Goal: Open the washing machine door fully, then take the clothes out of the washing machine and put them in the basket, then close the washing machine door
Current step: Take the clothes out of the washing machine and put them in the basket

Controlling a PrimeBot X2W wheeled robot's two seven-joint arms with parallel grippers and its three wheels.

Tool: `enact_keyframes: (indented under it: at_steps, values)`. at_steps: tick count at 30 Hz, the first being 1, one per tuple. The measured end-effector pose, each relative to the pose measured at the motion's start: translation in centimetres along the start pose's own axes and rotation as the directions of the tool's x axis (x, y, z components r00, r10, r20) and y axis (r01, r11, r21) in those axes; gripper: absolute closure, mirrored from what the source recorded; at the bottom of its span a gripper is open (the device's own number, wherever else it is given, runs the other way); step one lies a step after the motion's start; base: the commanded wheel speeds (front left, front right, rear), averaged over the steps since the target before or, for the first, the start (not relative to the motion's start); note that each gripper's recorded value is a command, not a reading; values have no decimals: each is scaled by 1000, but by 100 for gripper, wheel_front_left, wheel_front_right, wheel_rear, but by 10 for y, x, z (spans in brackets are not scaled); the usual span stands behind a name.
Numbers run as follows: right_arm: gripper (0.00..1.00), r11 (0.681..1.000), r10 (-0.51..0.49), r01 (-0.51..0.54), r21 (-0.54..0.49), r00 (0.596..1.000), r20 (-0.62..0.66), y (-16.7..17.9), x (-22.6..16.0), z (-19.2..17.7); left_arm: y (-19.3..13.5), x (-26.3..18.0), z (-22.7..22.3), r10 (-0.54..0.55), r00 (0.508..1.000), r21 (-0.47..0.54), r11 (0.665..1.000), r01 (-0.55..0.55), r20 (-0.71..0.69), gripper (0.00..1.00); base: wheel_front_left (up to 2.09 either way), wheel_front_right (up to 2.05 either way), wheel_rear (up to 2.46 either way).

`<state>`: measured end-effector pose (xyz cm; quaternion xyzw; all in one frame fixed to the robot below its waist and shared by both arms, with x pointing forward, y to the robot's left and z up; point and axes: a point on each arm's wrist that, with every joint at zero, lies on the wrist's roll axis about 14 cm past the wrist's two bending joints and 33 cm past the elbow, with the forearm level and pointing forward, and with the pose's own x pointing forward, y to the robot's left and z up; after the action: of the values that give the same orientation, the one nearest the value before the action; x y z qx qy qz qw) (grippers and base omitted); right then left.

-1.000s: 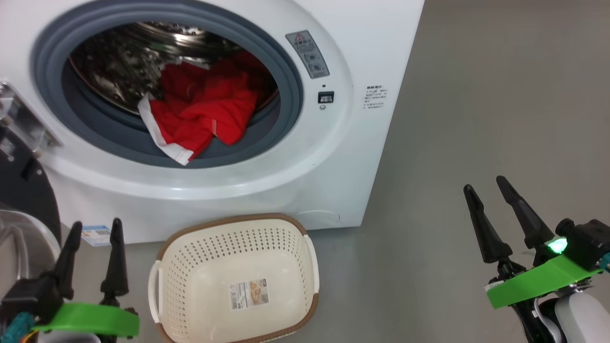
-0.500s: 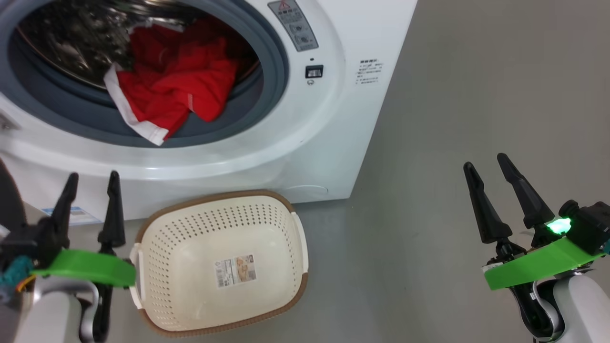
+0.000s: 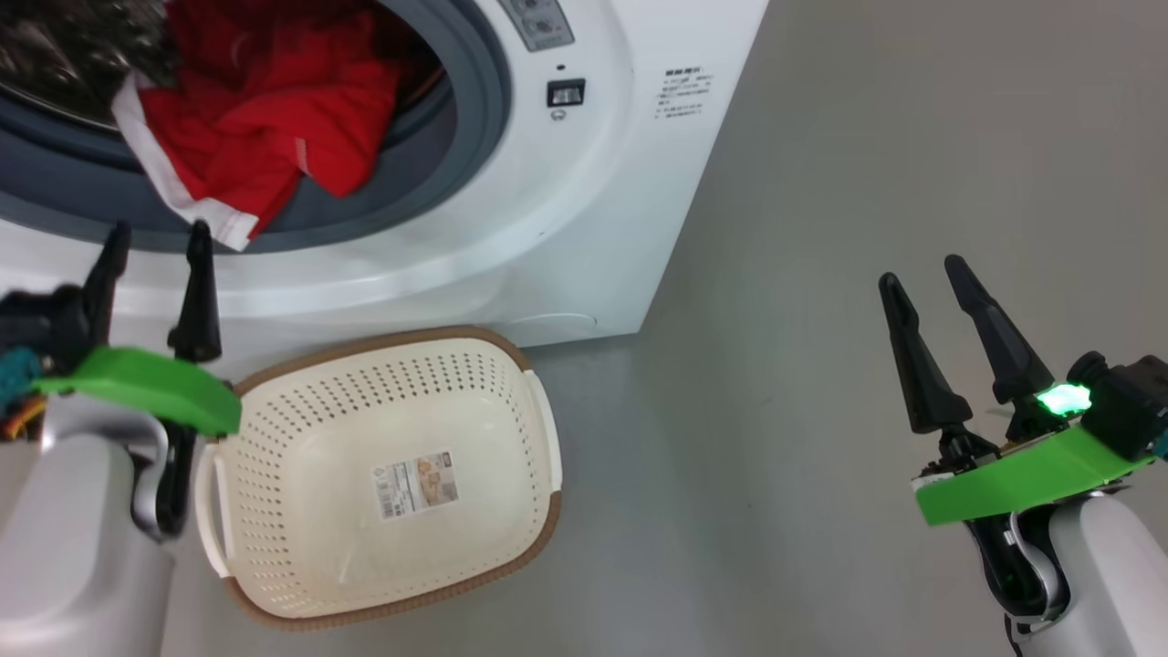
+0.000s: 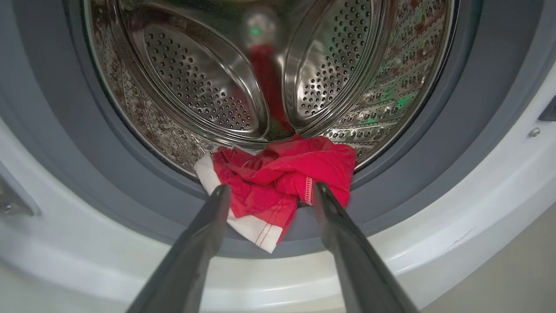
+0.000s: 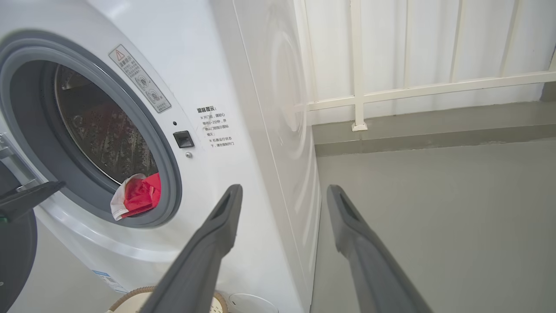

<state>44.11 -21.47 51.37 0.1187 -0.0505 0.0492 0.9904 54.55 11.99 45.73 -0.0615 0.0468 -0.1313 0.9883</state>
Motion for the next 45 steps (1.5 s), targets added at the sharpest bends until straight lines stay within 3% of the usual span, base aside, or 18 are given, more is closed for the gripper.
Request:
enact_keyframes:
  at_steps: [28,36,45]
  values:
    - [0,998,-65,65,9,996,-68,-14,16,-40,-30,130,-32,-95,982,-68,994,85,-161,0,0,0,0]
    - [0,996,-92,93,0,993,-71,-22,15,-41,-34,144,-56,-91,957,-117,991,60,-275,0,0,0,0]
    - [0,994,-108,108,-4,991,-77,-26,12,-43,-35,142,-87,-87,896,-115,993,40,-436,0,0,0,0]
